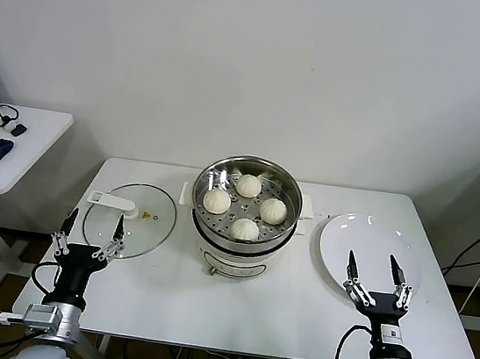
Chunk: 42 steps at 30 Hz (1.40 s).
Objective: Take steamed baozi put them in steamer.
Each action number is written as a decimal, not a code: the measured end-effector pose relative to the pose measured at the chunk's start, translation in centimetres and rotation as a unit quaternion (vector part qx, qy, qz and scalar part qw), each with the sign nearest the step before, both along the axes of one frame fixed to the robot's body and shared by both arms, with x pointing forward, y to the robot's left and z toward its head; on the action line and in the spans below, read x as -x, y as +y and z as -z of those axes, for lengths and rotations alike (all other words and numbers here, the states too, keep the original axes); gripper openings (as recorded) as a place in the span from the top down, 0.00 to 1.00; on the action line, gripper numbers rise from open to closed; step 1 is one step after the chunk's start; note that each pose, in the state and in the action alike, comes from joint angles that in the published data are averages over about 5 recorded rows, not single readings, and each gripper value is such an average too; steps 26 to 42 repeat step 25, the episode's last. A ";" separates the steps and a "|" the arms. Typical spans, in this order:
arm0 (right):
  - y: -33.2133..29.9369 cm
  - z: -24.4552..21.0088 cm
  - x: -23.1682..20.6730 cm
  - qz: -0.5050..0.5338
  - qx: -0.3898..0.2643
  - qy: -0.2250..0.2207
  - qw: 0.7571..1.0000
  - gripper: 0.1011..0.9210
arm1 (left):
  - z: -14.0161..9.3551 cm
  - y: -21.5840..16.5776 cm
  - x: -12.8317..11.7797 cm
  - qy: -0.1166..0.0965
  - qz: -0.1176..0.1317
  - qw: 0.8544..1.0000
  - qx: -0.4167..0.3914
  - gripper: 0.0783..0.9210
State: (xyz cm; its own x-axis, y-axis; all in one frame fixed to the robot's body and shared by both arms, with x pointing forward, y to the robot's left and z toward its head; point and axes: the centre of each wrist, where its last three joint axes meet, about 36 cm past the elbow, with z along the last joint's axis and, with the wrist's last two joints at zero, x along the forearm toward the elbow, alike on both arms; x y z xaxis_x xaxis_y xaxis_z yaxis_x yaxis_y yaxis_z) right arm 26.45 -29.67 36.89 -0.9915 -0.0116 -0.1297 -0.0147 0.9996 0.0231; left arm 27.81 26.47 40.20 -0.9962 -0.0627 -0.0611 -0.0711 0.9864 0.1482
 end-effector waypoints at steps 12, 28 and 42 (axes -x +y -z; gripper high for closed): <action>0.3 -0.1 0.0 0.003 0.006 -0.005 1.000 0.12 | -0.2 0.0 0.0 -0.002 0.001 1.000 -0.002 0.12; 0.5 -0.2 -0.2 0.003 0.007 -0.007 1.000 0.12 | -0.3 0.0 0.1 -0.002 0.001 1.000 -0.003 0.12; 0.5 -0.2 -0.2 0.003 0.007 -0.007 1.000 0.12 | -0.3 0.0 0.1 -0.002 0.001 1.000 -0.003 0.12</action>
